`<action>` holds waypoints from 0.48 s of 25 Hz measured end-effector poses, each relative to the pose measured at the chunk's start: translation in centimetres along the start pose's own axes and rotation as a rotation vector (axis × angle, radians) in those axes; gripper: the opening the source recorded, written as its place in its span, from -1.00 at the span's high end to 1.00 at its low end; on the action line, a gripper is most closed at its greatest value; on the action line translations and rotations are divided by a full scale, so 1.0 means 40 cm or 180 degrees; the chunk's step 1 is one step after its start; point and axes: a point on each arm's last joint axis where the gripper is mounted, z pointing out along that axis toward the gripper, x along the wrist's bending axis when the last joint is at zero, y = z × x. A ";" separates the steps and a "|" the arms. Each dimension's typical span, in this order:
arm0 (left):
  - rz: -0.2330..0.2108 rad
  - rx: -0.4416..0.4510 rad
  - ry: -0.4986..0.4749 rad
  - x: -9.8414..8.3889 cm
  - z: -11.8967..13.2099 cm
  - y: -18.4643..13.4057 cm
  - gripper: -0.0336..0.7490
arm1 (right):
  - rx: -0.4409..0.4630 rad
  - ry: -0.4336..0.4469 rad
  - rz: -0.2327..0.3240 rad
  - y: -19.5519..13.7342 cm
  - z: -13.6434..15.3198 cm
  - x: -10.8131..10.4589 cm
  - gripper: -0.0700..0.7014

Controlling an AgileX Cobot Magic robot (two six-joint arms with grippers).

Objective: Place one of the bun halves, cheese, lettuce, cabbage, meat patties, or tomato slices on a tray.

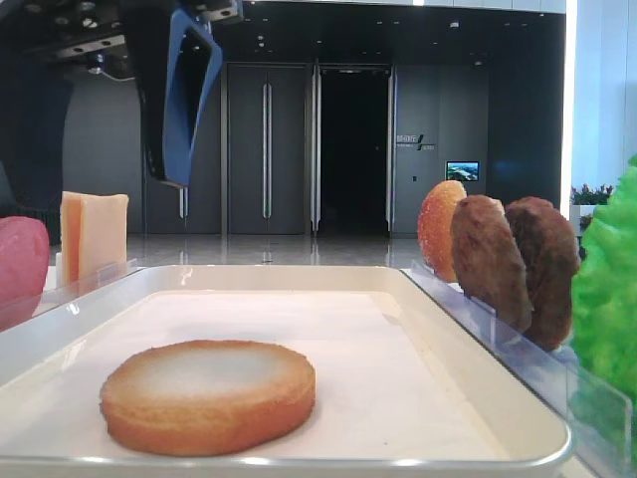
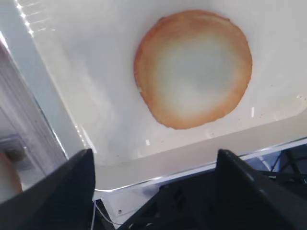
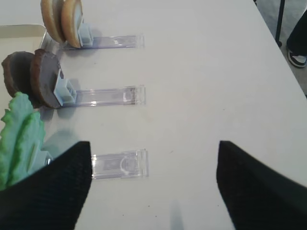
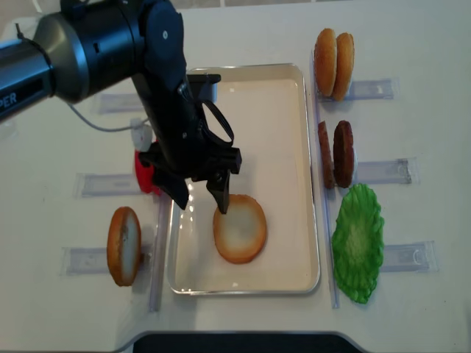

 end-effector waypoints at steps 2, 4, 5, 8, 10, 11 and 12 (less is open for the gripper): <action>-0.0009 -0.0082 0.0059 0.001 -0.013 0.009 -0.59 | 0.0000 0.0000 0.0000 0.000 0.000 0.000 -0.58; 0.0001 -0.0126 0.0096 0.001 -0.021 0.013 -0.59 | 0.0000 0.0000 0.0000 0.000 0.000 0.000 -0.58; -0.0001 -0.0136 0.0100 0.001 -0.024 0.014 -0.59 | 0.0000 0.0000 0.0000 0.000 0.000 0.000 -0.58; 0.0005 -0.0157 0.0094 -0.001 -0.031 0.017 -0.59 | 0.0000 0.0000 0.0000 0.000 0.000 0.000 -0.58; 0.0006 -0.0167 0.0089 -0.002 -0.033 0.018 -0.59 | 0.0000 0.0000 0.0000 0.000 0.000 0.000 -0.58; 0.0006 -0.0164 0.0091 -0.002 -0.033 0.018 -0.59 | 0.0000 0.0000 0.0000 0.000 0.000 0.000 -0.58; 0.0006 -0.0164 0.0091 -0.002 -0.033 0.018 -0.59 | 0.0000 0.0000 0.0000 0.000 0.000 0.000 -0.58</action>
